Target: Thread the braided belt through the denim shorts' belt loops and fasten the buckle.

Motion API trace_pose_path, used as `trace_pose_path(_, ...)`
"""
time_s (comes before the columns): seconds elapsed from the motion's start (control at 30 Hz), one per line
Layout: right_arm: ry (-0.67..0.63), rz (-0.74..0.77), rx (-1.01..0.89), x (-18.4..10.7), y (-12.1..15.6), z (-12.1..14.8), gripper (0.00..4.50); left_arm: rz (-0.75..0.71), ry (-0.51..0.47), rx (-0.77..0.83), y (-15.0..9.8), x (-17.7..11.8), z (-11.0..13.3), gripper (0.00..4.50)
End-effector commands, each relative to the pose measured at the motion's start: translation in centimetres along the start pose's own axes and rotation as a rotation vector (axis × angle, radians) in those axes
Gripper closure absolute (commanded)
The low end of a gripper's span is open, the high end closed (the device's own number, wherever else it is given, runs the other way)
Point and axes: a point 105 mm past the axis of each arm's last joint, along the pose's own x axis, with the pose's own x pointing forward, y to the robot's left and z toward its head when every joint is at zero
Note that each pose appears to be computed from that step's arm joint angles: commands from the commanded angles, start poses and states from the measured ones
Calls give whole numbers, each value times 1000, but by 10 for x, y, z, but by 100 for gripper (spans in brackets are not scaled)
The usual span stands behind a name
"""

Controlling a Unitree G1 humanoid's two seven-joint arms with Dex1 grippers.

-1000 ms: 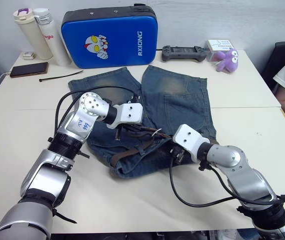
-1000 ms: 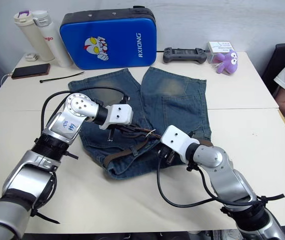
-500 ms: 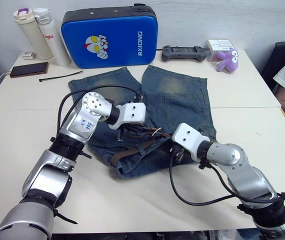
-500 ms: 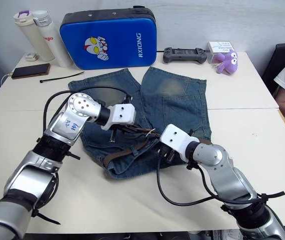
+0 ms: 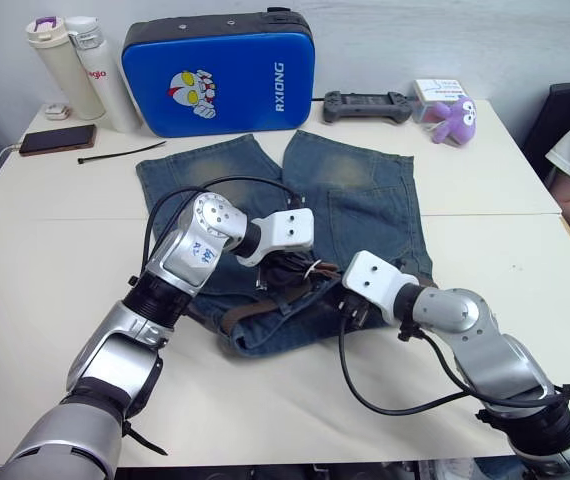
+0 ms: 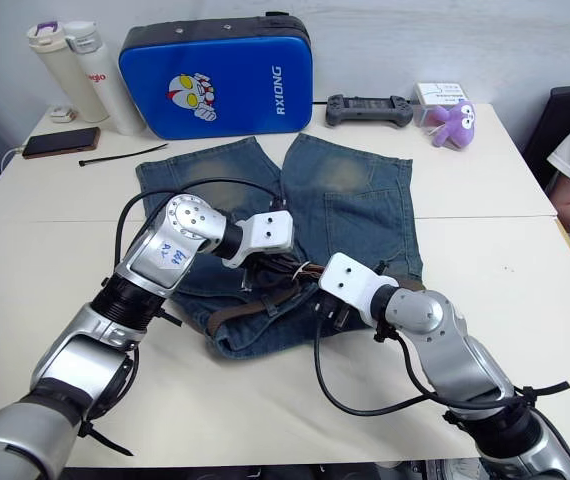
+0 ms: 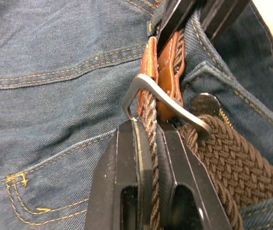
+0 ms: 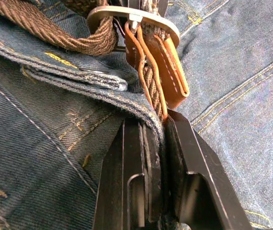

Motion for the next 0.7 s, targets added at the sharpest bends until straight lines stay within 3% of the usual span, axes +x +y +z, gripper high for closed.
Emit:
trace_pose_path(0.03, -109, 22, -55, -3, 5, 27, 442, -73, -53, 68, -17, 17, 27, 450)
trace_pose_path(0.13, -112, 32, -54, -3, 6, 28, 442, -86, -49, 63, -20, 20, 28, 450)
trace_pose_path(0.2, -111, 35, -54, -3, 5, 28, 442, -83, -102, 1, -19, 17, 35, 450)
trace_pose_path(0.43, -90, 47, -59, -6, 5, 23, 450, -196, -183, -94, -34, -16, 45, 164)
trace_pose_path(0.47, -84, 48, -59, -7, 4, 22, 450, -195, -181, -99, -34, -21, 45, 98)
trace_pose_path(0.5, -76, 47, -59, -7, 3, 20, 450, -187, -193, -111, -32, -29, 48, 98)
trace_pose_path(0.6, -59, 48, -56, -7, 2, 15, 450, -182, -231, -147, -29, -47, 57, 13)
trace_pose_path(0.7, -47, 52, -58, -7, 1, 12, 450, -210, -239, -164, -34, -61, 60, 13)
